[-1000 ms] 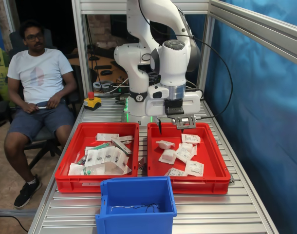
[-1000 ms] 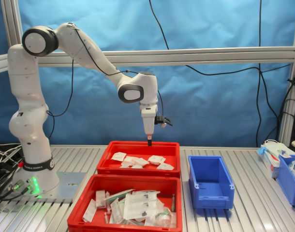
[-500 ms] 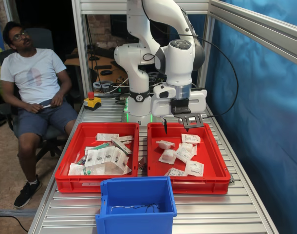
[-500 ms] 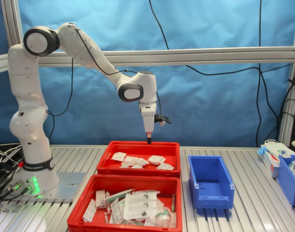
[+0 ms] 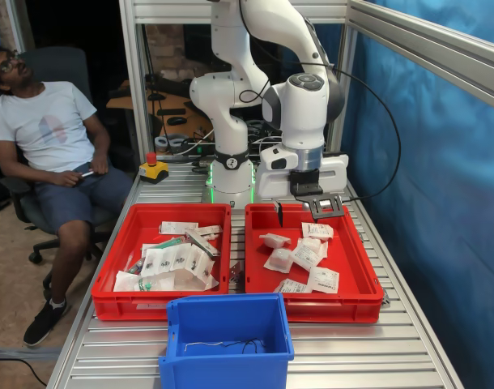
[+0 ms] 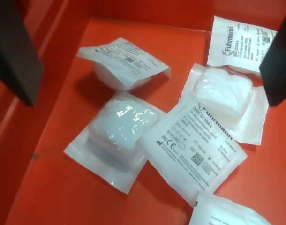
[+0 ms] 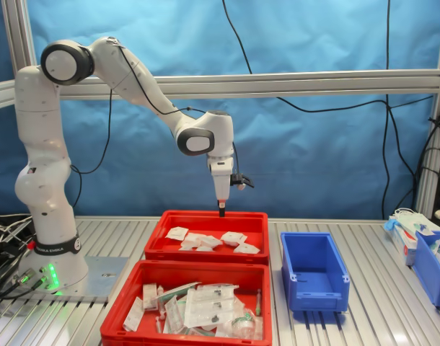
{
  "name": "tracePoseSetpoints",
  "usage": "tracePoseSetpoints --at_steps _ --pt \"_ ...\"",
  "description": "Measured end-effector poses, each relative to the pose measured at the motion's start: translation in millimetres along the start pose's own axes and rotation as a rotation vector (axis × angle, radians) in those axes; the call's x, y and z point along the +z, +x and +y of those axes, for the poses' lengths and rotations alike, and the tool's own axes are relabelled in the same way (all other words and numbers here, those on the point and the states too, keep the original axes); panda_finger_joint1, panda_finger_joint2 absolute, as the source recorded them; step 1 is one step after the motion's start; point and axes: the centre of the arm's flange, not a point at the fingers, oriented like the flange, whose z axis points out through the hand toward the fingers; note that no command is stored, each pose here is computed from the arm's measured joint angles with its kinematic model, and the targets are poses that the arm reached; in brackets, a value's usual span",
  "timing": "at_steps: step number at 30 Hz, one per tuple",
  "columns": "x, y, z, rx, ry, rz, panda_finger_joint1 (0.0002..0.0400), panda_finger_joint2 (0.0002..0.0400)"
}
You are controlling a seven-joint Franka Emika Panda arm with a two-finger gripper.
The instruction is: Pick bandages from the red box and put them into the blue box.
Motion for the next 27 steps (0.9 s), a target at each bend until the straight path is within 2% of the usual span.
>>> tracePoseSetpoints --at_steps 13,27 --pt "23.2 2.7 -0.7 0.004 -0.005 -0.007 0.0400 0.0400" --pt "51.8 21.0 10.4 0.044 -0.004 -0.001 0.0400 0.0400"
